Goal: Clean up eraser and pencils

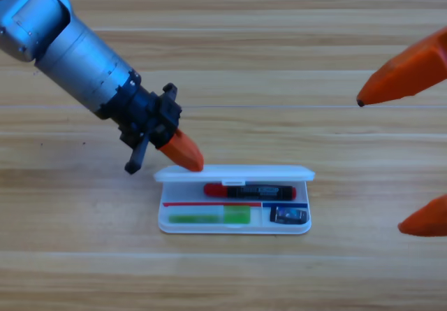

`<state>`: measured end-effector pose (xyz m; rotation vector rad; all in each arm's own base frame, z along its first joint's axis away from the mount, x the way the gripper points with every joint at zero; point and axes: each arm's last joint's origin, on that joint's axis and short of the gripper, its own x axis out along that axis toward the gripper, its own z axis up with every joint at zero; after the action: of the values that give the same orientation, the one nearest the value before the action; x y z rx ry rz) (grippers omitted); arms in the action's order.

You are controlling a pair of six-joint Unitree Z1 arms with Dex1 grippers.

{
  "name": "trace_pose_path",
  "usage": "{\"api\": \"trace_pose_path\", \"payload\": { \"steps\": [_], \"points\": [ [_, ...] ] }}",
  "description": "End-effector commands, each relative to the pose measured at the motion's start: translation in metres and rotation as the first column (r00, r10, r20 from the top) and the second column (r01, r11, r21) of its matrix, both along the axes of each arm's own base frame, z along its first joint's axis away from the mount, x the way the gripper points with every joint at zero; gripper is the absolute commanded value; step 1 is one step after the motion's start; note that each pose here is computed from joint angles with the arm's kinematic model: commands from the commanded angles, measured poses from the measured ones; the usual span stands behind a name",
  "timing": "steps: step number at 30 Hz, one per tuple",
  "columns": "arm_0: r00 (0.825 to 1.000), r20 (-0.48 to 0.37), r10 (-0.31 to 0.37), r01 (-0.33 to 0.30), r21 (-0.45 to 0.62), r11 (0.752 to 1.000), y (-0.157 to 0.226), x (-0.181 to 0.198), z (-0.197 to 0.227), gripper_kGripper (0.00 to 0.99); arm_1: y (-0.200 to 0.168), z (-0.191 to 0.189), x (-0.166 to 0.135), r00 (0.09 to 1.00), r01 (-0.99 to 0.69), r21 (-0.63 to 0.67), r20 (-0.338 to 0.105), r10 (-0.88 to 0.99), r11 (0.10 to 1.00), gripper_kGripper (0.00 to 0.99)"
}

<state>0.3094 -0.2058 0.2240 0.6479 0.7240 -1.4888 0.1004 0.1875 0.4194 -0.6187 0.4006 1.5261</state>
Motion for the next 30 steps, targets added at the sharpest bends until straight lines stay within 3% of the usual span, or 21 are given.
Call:
{"api": "trace_pose_path", "payload": {
  "steps": [1,30],
  "points": [
    [0.998,-0.039,-0.055,0.056,0.02,0.998,-0.008,-0.018,-0.017,0.0,-0.006,-0.006,0.002,1.0,0.017,0.004,-0.021,-0.017,1.0,0.933],
    [0.999,-0.003,-0.033,0.033,0.123,0.992,-0.014,-0.028,-0.084,0.0,-0.003,-0.007,0.003,1.0,0.015,-0.002,-0.027,-0.015,1.0,0.933]
  ]
}}
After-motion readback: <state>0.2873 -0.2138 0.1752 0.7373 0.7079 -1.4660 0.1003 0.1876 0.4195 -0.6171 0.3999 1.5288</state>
